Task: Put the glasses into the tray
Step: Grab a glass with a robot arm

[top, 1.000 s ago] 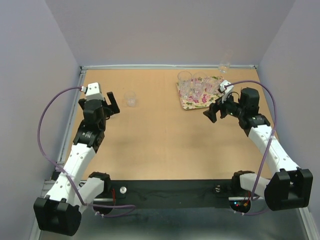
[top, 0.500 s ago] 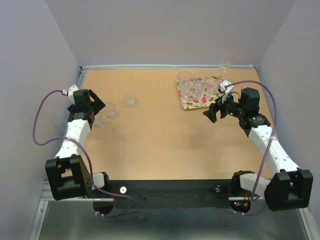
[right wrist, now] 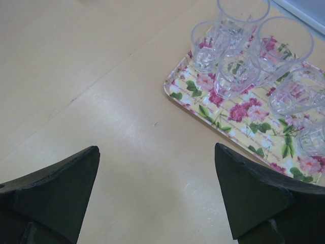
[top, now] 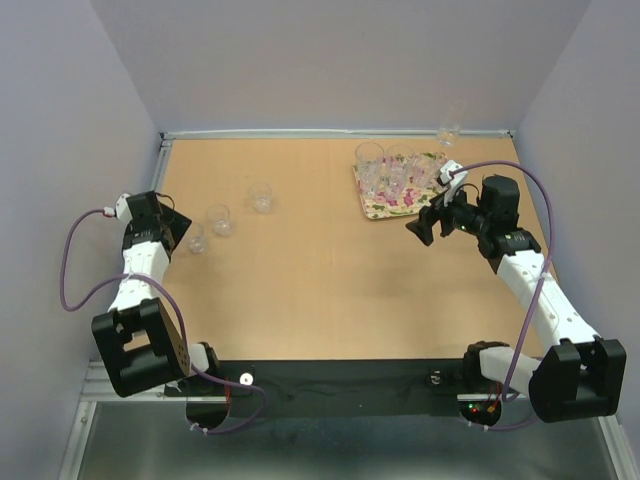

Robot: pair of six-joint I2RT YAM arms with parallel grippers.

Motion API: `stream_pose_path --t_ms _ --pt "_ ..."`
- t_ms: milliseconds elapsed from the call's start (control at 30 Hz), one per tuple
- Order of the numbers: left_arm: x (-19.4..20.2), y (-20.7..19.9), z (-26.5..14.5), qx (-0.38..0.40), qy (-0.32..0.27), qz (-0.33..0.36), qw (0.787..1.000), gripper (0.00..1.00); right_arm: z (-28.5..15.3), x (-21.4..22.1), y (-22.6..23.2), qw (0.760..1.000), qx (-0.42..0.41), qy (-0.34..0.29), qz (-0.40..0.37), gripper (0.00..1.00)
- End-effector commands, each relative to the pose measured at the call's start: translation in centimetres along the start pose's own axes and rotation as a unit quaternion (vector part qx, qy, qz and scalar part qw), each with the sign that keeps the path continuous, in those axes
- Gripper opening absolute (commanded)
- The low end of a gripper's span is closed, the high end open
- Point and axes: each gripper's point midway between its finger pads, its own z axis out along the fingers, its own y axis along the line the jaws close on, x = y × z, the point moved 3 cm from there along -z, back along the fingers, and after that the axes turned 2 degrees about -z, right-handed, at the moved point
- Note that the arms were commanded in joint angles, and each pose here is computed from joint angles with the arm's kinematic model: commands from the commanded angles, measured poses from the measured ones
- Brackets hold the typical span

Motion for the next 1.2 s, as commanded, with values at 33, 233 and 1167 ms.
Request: stream_pose_path --t_ms 33,233,1167 --pt "0.5 -0.3 0.6 0.015 0.017 -0.006 1.0 0.67 -0.1 -0.5 -0.3 1.0 0.006 -0.014 -0.012 0.99" --pt "1.0 0.1 1.2 0.008 0.026 -0.002 1.0 0.58 -0.1 -0.5 -0.5 1.0 0.012 -0.012 -0.01 0.99" --pt "2.3 -0.1 0.1 0.029 0.062 0.01 0.998 0.0 -0.7 -0.8 -1.2 0.999 0.034 -0.013 -0.013 0.99"
